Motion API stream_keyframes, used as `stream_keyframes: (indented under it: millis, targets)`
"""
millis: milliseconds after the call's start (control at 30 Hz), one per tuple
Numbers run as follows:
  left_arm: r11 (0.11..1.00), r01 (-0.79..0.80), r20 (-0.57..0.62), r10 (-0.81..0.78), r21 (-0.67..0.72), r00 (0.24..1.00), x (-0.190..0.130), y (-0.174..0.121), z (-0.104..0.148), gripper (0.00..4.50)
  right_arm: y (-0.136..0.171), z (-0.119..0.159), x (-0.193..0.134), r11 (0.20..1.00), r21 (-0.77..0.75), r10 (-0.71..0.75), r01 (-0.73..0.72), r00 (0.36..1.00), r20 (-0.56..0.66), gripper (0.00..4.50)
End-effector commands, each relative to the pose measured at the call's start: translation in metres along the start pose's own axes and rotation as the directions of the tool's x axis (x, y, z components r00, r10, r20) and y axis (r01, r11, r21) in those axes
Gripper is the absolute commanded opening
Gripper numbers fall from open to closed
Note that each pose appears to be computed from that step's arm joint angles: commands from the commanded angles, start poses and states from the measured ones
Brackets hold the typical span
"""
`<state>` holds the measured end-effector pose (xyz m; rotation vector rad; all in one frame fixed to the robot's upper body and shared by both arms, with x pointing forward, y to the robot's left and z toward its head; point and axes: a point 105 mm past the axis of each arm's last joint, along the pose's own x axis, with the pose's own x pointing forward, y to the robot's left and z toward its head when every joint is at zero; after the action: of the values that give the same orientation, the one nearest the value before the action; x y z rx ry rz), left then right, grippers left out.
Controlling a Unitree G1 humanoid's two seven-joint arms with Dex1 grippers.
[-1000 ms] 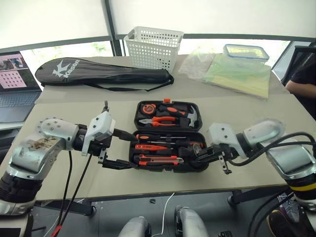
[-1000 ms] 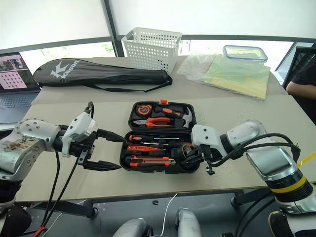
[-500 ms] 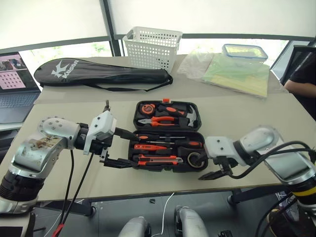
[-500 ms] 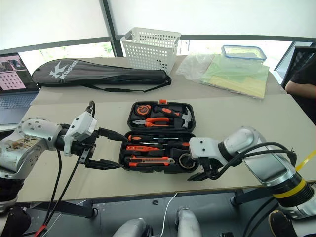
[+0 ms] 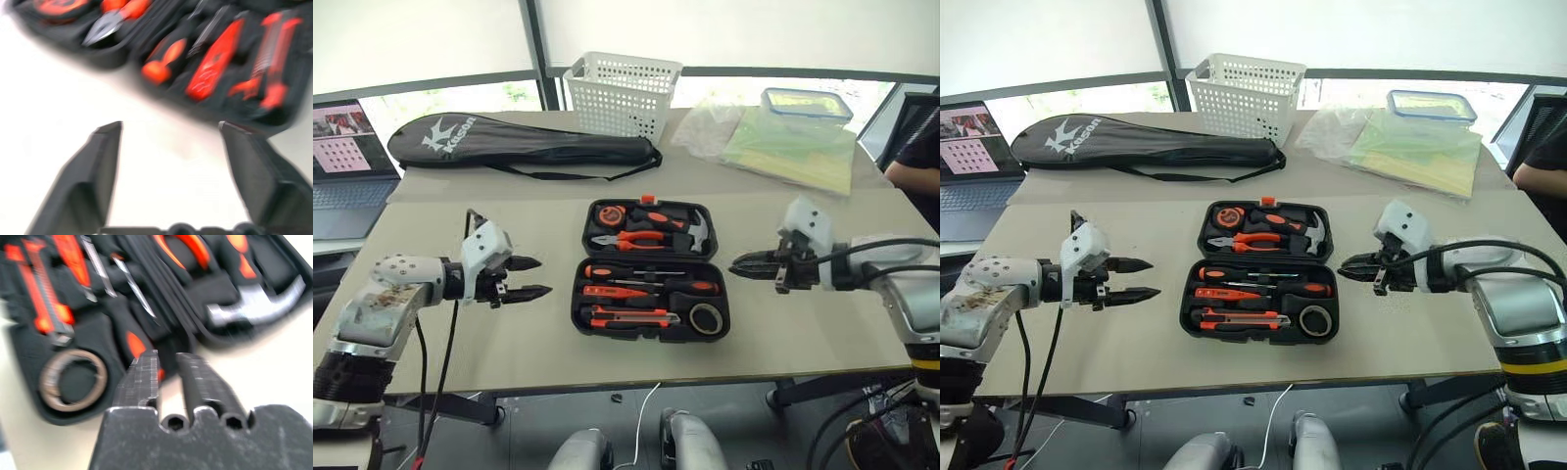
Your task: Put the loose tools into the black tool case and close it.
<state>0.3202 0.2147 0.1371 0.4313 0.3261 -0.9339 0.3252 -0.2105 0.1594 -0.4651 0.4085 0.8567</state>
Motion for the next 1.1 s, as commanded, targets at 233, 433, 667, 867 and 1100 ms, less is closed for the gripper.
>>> stream_keyframes:
  millis: [233,433,667,867,1100]
  targets:
    - [0.999,0.017,0.053,-0.019,0.03,0.998,0.053,-0.012,-0.002,0.04,0.006,-0.011,0.03,0.981,-0.191,-0.02,0.027,0.999,0.038,0.0]
    - [0.98,0.194,0.117,-0.197,0.036,0.973,0.059,-0.049,0.011,0.04,0.038,-0.001,0.037,0.946,-0.312,0.121,-0.09,0.99,0.079,0.0]
    - [0.943,0.326,0.058,-0.33,0.074,0.942,0.044,-0.079,0.004,0.04,0.055,-0.009,0.022,0.924,-0.356,0.179,-0.142,0.981,0.074,0.0]
    - [0.95,0.305,0.023,-0.307,0.074,0.951,0.036,-0.081,-0.007,0.04,0.067,-0.015,0.012,0.919,-0.361,0.191,-0.158,0.98,0.058,0.0]
    - [0.965,0.259,-0.04,-0.257,0.043,0.966,0.013,-0.082,-0.027,0.04,0.069,-0.032,-0.001,0.938,-0.324,0.136,-0.123,0.99,0.019,0.0]
